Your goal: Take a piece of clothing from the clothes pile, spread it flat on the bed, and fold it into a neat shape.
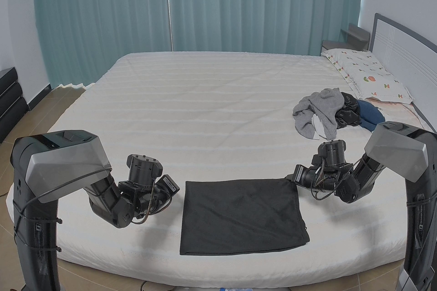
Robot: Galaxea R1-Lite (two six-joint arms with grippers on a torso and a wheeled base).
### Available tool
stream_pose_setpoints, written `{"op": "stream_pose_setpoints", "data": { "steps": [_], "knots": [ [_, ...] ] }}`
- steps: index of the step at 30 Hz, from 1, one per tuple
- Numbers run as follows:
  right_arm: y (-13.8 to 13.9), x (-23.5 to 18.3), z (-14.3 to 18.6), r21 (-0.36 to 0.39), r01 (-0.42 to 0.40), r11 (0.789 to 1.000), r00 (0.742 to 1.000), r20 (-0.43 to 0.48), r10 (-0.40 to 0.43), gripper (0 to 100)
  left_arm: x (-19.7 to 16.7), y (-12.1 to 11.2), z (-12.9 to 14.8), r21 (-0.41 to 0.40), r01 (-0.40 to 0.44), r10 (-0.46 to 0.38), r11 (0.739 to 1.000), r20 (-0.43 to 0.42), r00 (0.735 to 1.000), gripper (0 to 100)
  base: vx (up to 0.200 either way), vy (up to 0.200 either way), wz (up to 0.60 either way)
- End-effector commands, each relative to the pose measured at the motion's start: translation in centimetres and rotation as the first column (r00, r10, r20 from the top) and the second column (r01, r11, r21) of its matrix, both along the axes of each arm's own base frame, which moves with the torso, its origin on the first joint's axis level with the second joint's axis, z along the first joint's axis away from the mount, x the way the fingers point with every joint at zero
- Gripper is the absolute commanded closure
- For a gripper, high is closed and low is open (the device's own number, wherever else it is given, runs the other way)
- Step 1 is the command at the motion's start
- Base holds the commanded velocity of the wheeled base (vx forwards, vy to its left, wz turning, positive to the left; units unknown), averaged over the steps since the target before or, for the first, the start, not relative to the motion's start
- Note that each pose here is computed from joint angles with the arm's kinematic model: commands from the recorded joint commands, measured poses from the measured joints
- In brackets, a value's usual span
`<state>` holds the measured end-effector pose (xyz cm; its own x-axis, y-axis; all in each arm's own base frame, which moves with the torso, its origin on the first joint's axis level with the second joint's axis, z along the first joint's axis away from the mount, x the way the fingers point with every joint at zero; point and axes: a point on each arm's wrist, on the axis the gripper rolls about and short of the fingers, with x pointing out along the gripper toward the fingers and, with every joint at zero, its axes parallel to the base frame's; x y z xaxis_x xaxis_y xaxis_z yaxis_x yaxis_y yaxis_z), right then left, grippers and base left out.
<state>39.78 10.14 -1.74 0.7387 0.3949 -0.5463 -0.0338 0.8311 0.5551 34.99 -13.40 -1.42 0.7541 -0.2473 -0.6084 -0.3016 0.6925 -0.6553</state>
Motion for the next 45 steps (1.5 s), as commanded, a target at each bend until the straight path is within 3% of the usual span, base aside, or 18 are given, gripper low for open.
{"op": "stream_pose_setpoints", "data": {
  "steps": [1, 11, 12, 23, 24, 30, 37, 45],
  "knots": [
    [-0.2, 0.1, -0.1, 0.000, 0.005, 1.000, 1.000, -0.001, -0.005, 100, 0.0, -0.1, 0.0, 0.000, 0.001, -0.001, 1.000, 0.001, 1.000, 100, 0.000, 0.000, 0.00],
    [-0.1, 0.1, -0.2, 0.000, 0.003, 1.000, 1.000, -0.001, -0.003, 100, 0.1, -0.2, 0.0, -0.002, 0.004, -0.004, 1.000, 0.005, 1.000, 100, 0.000, 0.000, 0.00],
    [-0.1, 0.1, -0.2, 0.000, 0.003, 1.000, 1.000, -0.001, -0.003, 0, 0.1, -0.2, 0.0, -0.002, 0.004, -0.004, 1.000, 0.005, 1.000, 100, 0.000, 0.000, 0.00],
    [-0.6, -1.6, 2.5, 0.060, 0.037, 0.997, 0.999, -0.003, -0.037, 0, 0.0, -0.3, 0.2, -0.003, 0.008, -0.008, 1.000, 0.010, 1.000, 100, 0.000, 0.000, 0.00],
    [-0.7, -1.9, 2.7, 0.068, 0.040, 0.997, 0.999, -0.010, -0.039, 0, -0.1, -0.4, 0.3, -0.001, 0.012, -0.012, 1.000, 0.010, 1.000, 0, 0.000, 0.000, 0.00],
    [-1.3, -5.1, 2.8, 0.084, 0.064, 0.994, 0.995, -0.087, -0.057, 0, 0.0, -0.5, 1.1, -0.015, 0.018, -0.017, 1.000, 0.043, 0.999, 0, 0.000, 0.000, 0.00],
    [-1.8, -9.4, 3.1, 0.086, 0.041, 0.995, 0.995, -0.094, -0.033, 0, 0.9, -1.2, 1.6, -0.078, 0.113, -0.108, 0.991, 0.066, 0.992, 0, 0.000, 0.000, 0.00],
    [-1.4, -9.6, 2.2, 0.098, 0.012, 0.995, 0.996, -0.084, -0.004, 0, 2.0, -2.6, -0.7, 0.021, 0.173, -0.174, 0.985, 0.080, 0.982, 0, 0.000, 0.000, 0.00]
  ]
}}
